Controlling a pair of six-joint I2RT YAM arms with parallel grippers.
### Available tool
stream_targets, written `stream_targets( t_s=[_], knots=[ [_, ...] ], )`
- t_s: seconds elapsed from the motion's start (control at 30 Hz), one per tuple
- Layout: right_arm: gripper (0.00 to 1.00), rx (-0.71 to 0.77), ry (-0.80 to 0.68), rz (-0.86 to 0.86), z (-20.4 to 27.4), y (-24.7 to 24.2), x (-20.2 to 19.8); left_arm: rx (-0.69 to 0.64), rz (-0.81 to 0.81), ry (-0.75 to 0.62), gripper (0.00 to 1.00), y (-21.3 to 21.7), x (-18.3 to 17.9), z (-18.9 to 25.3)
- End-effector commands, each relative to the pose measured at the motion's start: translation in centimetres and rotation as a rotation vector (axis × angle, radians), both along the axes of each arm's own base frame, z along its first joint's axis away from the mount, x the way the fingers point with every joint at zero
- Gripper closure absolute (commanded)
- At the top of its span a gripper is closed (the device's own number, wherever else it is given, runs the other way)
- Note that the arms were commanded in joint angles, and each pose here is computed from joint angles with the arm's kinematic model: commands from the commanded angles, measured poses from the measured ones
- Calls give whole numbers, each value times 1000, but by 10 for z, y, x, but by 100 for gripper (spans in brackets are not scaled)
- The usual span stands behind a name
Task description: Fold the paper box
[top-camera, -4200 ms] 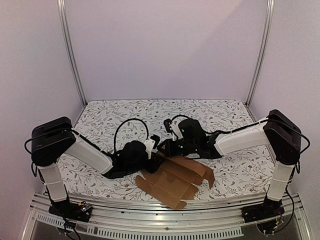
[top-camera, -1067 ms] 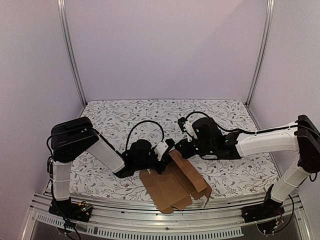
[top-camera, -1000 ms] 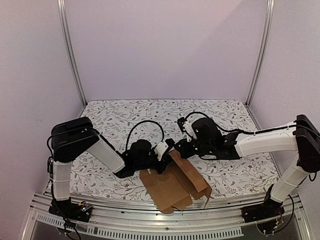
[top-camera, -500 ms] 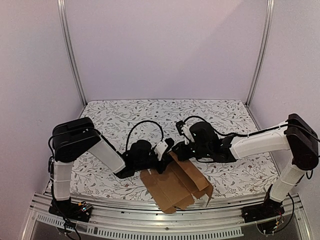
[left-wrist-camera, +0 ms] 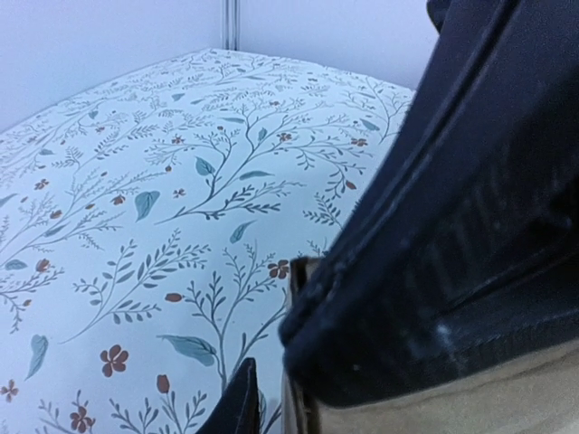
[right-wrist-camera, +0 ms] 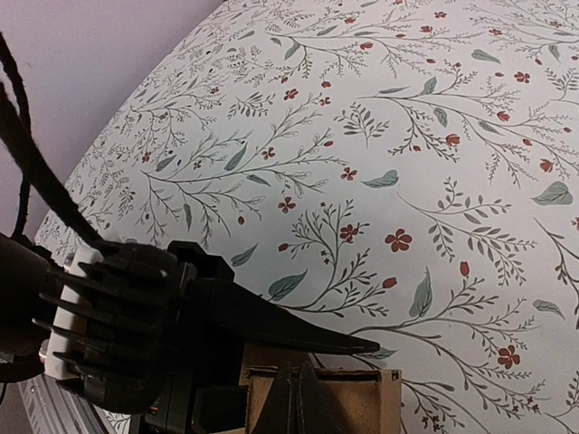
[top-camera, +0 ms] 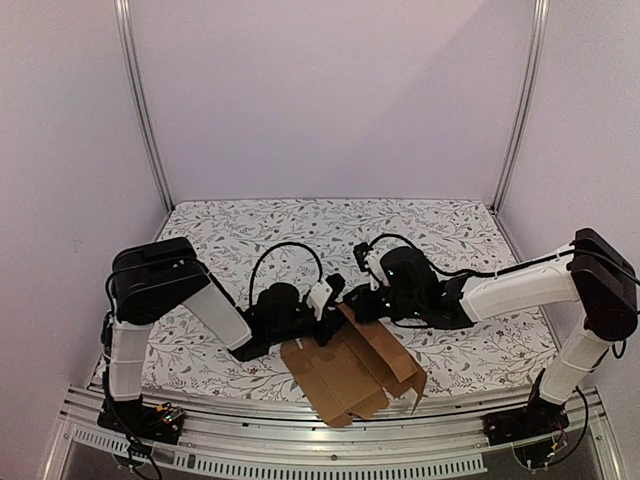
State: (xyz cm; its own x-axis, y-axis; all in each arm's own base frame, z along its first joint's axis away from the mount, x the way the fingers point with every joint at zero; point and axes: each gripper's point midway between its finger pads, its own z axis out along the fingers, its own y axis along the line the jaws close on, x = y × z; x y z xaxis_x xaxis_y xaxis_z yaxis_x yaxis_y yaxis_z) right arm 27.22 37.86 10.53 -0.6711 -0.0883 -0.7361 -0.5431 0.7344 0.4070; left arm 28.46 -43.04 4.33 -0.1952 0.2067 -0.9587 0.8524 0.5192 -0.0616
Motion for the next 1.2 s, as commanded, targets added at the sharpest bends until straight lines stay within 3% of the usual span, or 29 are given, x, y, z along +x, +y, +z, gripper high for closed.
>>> stream_targets(
  t_s=[0.0,0.37,0.53,0.83,1.17],
  knots=[
    [100,-66,63,-1,-29,-10,-13,-53,9,-19,77,2,4,4],
    [100,-51,70,-10,-27,-10,-13,-61,9,-18,83,-1,7,-1],
    [100,-41,74,-9,-26,-8,-12,-66,17,-16,100,-2,9,-1],
    [100,-24,77,-17,-22,-6,-12,-65,48,-32,100,4,12,5],
    [95,18,74,-21,5,-15,-19,17,209,-80,100,33,26,13]
  ],
)
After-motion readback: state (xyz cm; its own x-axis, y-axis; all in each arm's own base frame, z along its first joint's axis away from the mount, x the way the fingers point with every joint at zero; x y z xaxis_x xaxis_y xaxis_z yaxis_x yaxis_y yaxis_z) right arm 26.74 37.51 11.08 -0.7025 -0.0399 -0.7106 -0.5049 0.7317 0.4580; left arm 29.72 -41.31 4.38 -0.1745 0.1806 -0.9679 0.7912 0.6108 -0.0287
